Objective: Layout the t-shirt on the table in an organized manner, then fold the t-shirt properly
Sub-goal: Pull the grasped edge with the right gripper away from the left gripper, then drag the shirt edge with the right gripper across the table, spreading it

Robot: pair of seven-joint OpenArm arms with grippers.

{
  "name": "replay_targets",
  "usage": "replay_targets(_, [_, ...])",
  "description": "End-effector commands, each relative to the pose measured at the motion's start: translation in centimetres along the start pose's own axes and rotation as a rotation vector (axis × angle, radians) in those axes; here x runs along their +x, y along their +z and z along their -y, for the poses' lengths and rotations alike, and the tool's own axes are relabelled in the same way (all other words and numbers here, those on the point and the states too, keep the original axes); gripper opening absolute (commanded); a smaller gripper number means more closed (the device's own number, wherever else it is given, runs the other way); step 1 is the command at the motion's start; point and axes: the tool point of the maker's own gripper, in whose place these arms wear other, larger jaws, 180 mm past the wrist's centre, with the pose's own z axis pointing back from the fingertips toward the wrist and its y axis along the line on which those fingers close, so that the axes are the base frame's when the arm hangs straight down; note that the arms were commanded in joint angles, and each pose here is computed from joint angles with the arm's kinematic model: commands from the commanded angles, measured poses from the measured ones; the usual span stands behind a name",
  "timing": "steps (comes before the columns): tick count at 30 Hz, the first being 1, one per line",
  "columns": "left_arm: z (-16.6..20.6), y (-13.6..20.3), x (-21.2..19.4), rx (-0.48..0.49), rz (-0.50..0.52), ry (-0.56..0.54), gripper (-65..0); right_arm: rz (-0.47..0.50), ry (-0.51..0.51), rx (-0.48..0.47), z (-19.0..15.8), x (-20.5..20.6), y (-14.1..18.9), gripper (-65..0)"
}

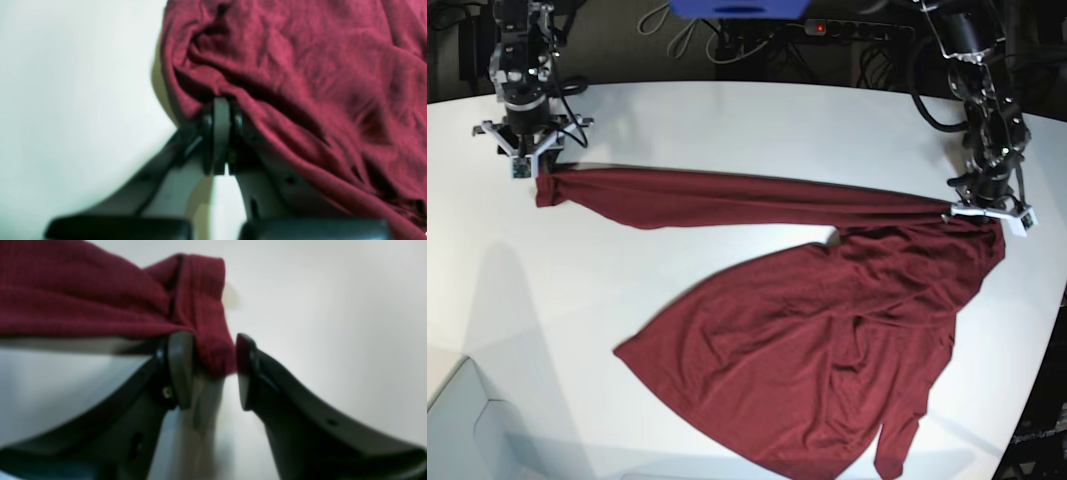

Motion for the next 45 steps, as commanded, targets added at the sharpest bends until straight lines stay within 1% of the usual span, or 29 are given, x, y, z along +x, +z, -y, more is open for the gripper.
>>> replay_targets(1, [0.2, 0.0, 1.1, -0.007, 0.025, -0.003, -64.8, 0.040, 0.013, -0.016, 0.6, 1.1, 0.6, -38.9])
replay_targets(4, [0.1, 0.1, 1.1, -0.006, 0.022, -0.003, -64.8, 0.078, 0.018, -0.017, 0.8, 2.3, 1.9, -36.2])
replay_targets(6, [0.0, 0.1, 1.0, -0.004, 0.019, -0.005, -64.8, 0.101, -0.006, -0.028, 0.7, 3.1, 2.5, -36.1])
replay_targets(11, [-0.6, 0.6, 1.0, 0.003, 0.028, -0.022, -64.8, 0.135, -0.055, -0.089, 2.3, 4.5, 3.3, -36.1])
replay_targets(14, [-0.6, 0.6, 1.1, 0.003, 0.030, -0.024, -64.8, 0.141, -0.058, -0.096, 2.6, 4.8, 3.3, -36.1])
replay_targets(20, [-1.9, 0.8, 1.6, 0.024, 0.033, -0.049, -64.8, 0.141, -0.058, -0.088, 2.3, 4.8, 3.2, -36.1])
replay_targets(22, [-3.1, 1.0, 2.5, 0.046, 0.051, -0.041, -64.8, 0.141, -0.059, -0.086, 2.2, 4.8, 3.2, -36.1])
replay_targets(24, [-4.1, 1.2, 2.9, 0.068, 0.063, -0.022, -64.8, 0.161, -0.066, -0.086, 2.1, 5.6, 2.9, -36.1])
replay_targets(28, [-5.5, 1.5, 3.8, 0.099, 0.085, 0.003, -64.8, 0.197, -0.060, -0.043, 0.5, 7.2, 2.4, -36.1])
replay_targets(32, [-5.9, 1.6, 4.0, 0.108, 0.087, 0.011, -64.8, 0.259, -0.022, 0.029, -1.8, 10.4, 1.3, -36.1])
replay_targets(35, [-5.5, 1.9, 4.5, 0.099, 0.104, 0.009, -64.8, 0.288, 0.055, 0.155, -5.3, 14.1, 0.2, -36.2])
replay_targets(38, [-5.0, 2.6, 5.2, 0.087, 0.129, -0.006, -64.8, 0.305, 0.111, 0.232, -7.5, 17.9, -0.9, -36.3])
replay_targets(40, [-3.9, 3.0, 5.1, 0.067, 0.142, -0.003, -64.8, 0.303, 0.114, 0.249, -8.5, 20.5, -2.3, -38.6])
replay_targets(41, [-3.3, 3.3, 5.3, 0.056, 0.155, 0.008, -64.8, 0.297, 0.106, 0.253, -8.9, 21.6, -3.2, -41.6])
replay_targets(42, [-2.8, 3.5, 5.4, 0.048, 0.164, 0.011, -64.8, 0.294, 0.100, 0.254, -9.1, 22.6, -3.9, -45.0])
replay_targets(45, [-1.8, 3.8, 5.5, 0.029, 0.177, 0.020, -64.8, 0.246, 0.074, 0.256, -9.6, 24.3, -7.3, -59.7])
